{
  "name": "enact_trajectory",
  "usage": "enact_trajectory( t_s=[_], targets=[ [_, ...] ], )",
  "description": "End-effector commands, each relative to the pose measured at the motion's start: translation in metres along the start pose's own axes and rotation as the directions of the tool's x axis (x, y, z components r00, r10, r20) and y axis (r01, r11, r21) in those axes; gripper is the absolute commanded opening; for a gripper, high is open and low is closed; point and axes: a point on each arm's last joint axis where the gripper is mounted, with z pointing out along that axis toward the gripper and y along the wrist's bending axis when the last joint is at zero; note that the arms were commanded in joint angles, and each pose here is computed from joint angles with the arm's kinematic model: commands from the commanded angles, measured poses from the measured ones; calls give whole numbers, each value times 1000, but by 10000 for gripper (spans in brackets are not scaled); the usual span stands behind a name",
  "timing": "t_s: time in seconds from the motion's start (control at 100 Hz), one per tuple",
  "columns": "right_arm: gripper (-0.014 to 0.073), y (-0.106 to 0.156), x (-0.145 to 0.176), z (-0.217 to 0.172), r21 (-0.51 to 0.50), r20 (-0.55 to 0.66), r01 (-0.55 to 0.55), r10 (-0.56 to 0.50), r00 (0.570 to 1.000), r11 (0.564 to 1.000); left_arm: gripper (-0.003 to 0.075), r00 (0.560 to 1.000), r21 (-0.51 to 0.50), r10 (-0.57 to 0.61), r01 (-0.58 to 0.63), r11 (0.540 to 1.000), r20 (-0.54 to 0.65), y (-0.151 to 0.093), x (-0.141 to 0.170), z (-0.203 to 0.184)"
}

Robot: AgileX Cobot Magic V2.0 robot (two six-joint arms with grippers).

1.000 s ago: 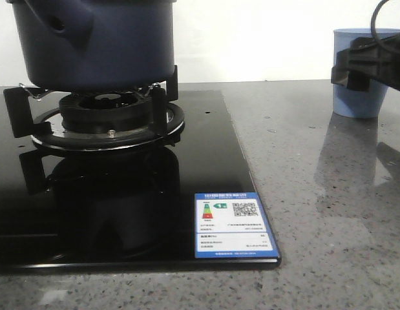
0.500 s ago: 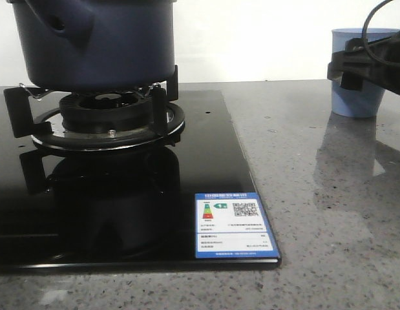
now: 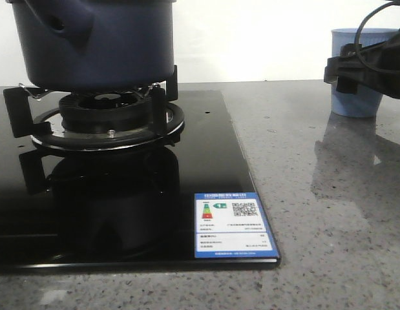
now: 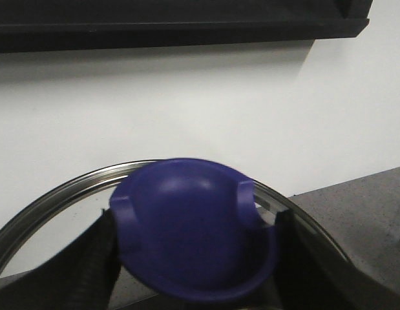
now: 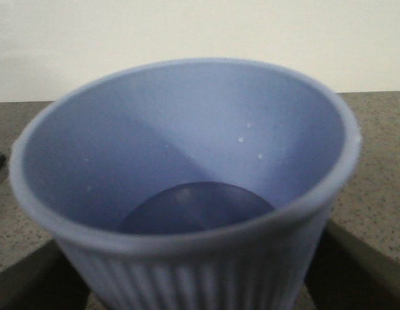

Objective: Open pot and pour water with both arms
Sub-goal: 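Lift the cup with the right gripper and carry it toward the pot, then tilt the cup over the open pot with the right gripper to pour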

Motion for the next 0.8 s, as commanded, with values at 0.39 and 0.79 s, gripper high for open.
enact_trajectory(
  t_s=[0.39, 0.79],
  targets=[
    [382, 1, -28, -3, -14, 145, 19, -16, 989, 1000, 345, 993, -45, -15, 21, 999, 119, 0, -24, -14],
    [382, 15, -84, -45, -106, 88, 195, -186, 979, 975, 345, 993, -53, 3, 3, 999, 115, 1, -24, -14]
  ],
)
